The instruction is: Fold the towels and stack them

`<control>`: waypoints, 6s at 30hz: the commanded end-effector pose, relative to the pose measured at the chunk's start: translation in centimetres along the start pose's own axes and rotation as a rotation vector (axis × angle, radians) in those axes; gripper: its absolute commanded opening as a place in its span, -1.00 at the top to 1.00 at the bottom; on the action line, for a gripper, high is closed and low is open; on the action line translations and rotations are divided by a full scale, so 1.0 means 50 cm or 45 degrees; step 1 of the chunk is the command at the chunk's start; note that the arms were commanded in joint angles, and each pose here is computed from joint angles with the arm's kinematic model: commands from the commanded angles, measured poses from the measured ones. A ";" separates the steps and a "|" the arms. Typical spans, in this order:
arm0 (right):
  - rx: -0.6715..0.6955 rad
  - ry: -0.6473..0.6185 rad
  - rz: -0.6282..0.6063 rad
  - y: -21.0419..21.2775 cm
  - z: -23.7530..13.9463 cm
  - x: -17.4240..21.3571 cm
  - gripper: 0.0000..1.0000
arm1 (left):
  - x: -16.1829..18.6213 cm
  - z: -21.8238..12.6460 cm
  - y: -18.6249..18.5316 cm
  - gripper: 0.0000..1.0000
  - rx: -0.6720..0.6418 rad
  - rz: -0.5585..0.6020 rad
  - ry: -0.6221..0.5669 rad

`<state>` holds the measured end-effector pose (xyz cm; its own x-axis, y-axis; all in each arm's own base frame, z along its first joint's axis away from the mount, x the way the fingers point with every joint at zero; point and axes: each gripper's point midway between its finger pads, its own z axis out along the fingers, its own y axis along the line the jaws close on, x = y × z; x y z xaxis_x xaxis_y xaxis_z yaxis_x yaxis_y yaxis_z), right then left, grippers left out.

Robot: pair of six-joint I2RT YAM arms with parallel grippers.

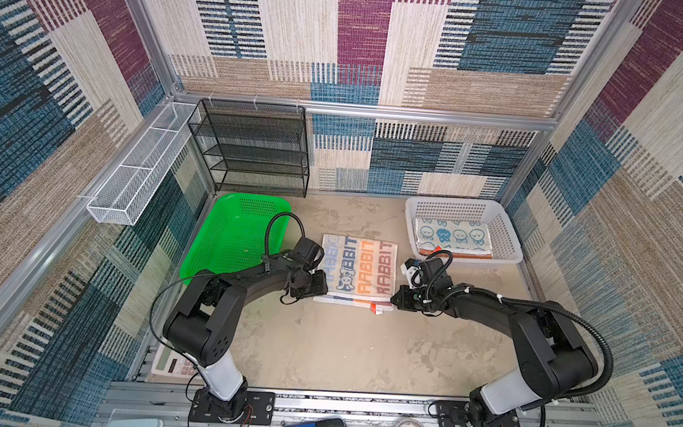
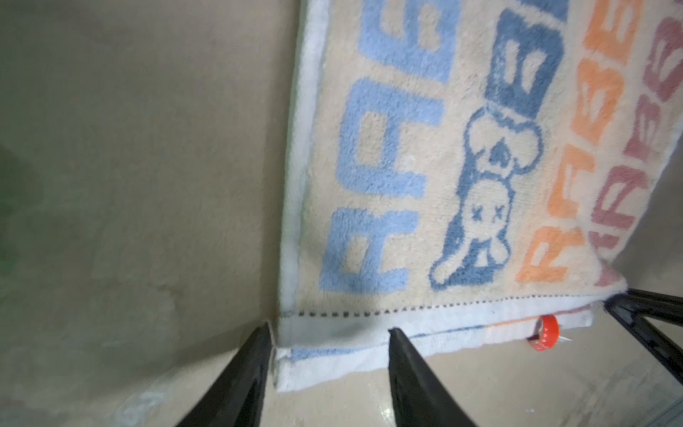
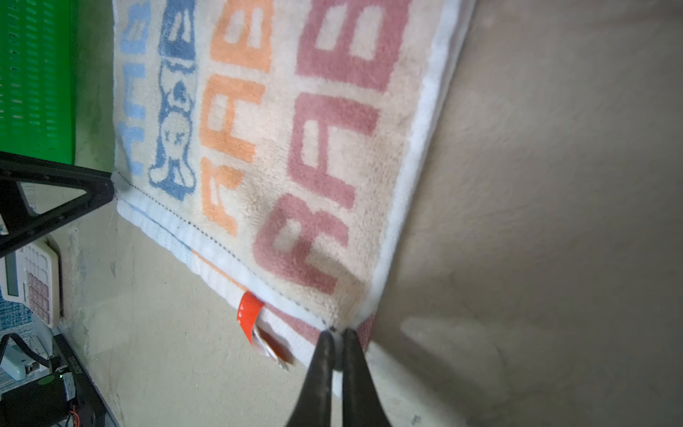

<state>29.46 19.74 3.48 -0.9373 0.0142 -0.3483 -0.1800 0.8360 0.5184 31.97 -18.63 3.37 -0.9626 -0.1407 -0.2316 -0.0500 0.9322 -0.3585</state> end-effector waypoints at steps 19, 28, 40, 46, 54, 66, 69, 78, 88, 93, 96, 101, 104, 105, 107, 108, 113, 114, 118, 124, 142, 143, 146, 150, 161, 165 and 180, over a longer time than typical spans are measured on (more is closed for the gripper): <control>-0.001 -0.018 -0.019 0.003 -0.002 -0.008 0.94 | -0.024 0.001 0.016 0.59 -0.075 0.025 -0.034; -0.006 -0.013 -0.020 0.004 -0.001 -0.007 0.94 | -0.034 -0.003 0.012 0.64 -0.091 0.041 -0.034; -0.011 -0.010 -0.024 0.005 0.000 -0.008 0.94 | -0.033 0.004 0.016 0.82 -0.103 0.046 -0.022; -0.013 -0.007 -0.030 0.007 -0.001 -0.009 0.95 | -0.046 -0.013 0.015 0.99 -0.134 0.067 -0.037; -0.002 -0.032 -0.057 0.017 -0.016 -0.028 0.99 | -0.067 -0.041 -0.001 0.91 -0.138 0.105 -0.056; -0.010 -0.013 -0.048 0.010 -0.002 -0.015 0.98 | -0.057 -0.006 -0.004 0.39 -0.108 0.083 -0.005; -0.015 -0.009 -0.044 0.011 0.000 -0.012 0.98 | -0.055 -0.002 -0.002 0.41 -0.109 0.085 -0.001; -0.020 -0.010 -0.043 0.012 0.001 -0.013 0.98 | -0.045 0.007 0.022 0.41 -0.168 0.087 0.009; -0.022 -0.007 -0.041 0.013 0.004 -0.012 0.99 | -0.052 0.005 0.020 0.70 -0.170 0.093 -0.007; -0.016 -0.003 -0.041 0.012 0.005 -0.011 0.99 | -0.053 0.008 0.018 0.87 -0.163 0.089 -0.006; -0.019 0.004 -0.039 0.011 0.007 -0.007 0.99 | -0.052 0.007 0.018 0.92 -0.162 0.090 -0.006; -0.020 0.001 -0.044 0.014 0.006 -0.009 0.99 | -0.057 -0.005 0.019 1.00 -0.173 0.097 -0.017; -0.019 -0.011 -0.049 0.018 -0.001 -0.016 0.99 | -0.066 -0.015 0.015 1.00 -0.175 0.107 -0.035; -0.017 -0.018 -0.052 0.020 -0.004 -0.020 0.99 | -0.069 -0.019 0.011 1.00 -0.174 0.114 -0.042; -0.013 -0.034 -0.059 0.025 -0.011 -0.028 0.99 | -0.075 -0.029 0.008 1.00 -0.180 0.124 -0.050; -0.008 -0.042 -0.062 0.026 -0.015 -0.032 0.99 | -0.080 -0.035 0.006 1.00 -0.185 0.130 -0.056; 0.000 -0.068 -0.087 0.036 -0.029 -0.053 1.00 | -0.097 -0.067 -0.003 1.00 -0.192 0.153 -0.095; 0.001 -0.076 -0.093 0.039 -0.033 -0.059 0.99 | -0.096 -0.072 -0.005 1.00 -0.188 0.153 -0.094; -0.013 -0.113 -0.117 0.059 -0.059 -0.074 0.99 | -0.098 -0.107 -0.017 1.00 -0.155 0.155 -0.132; -0.059 -0.100 -0.129 0.072 -0.074 -0.051 0.99 | -0.070 -0.122 -0.028 1.00 -0.075 0.143 -0.122; -0.008 0.056 -0.050 0.006 0.015 0.062 0.96 | 0.044 -0.015 0.045 1.00 -0.096 0.077 0.058; -0.003 0.057 -0.049 0.004 0.018 0.062 0.96 | 0.044 -0.012 0.048 1.00 -0.105 0.076 0.061; 0.002 0.034 -0.066 0.012 0.013 0.040 0.98 | 0.021 -0.020 0.036 1.00 -0.107 0.096 0.052; 0.002 -0.051 -0.108 0.048 -0.029 -0.015 0.98 | -0.031 -0.078 0.010 1.00 -0.119 0.135 -0.043; -0.032 0.005 -0.074 0.035 -0.024 0.038 0.97 | 0.044 -0.077 0.032 1.00 -0.069 0.072 0.007; -0.032 0.062 -0.046 0.016 0.005 0.068 0.92 | 0.077 -0.039 0.043 1.00 -0.040 0.048 0.069; 0.047 -0.223 -0.215 0.096 -0.096 -0.167 -0.79 | -0.127 -0.182 -0.085 -0.98 0.048 0.166 -0.244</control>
<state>32.60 21.78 11.73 -0.8517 -0.0326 -0.5231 -0.3191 0.8240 0.4681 34.10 -18.74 12.90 -0.9087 -0.0977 -0.4058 0.0658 0.9265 -0.3704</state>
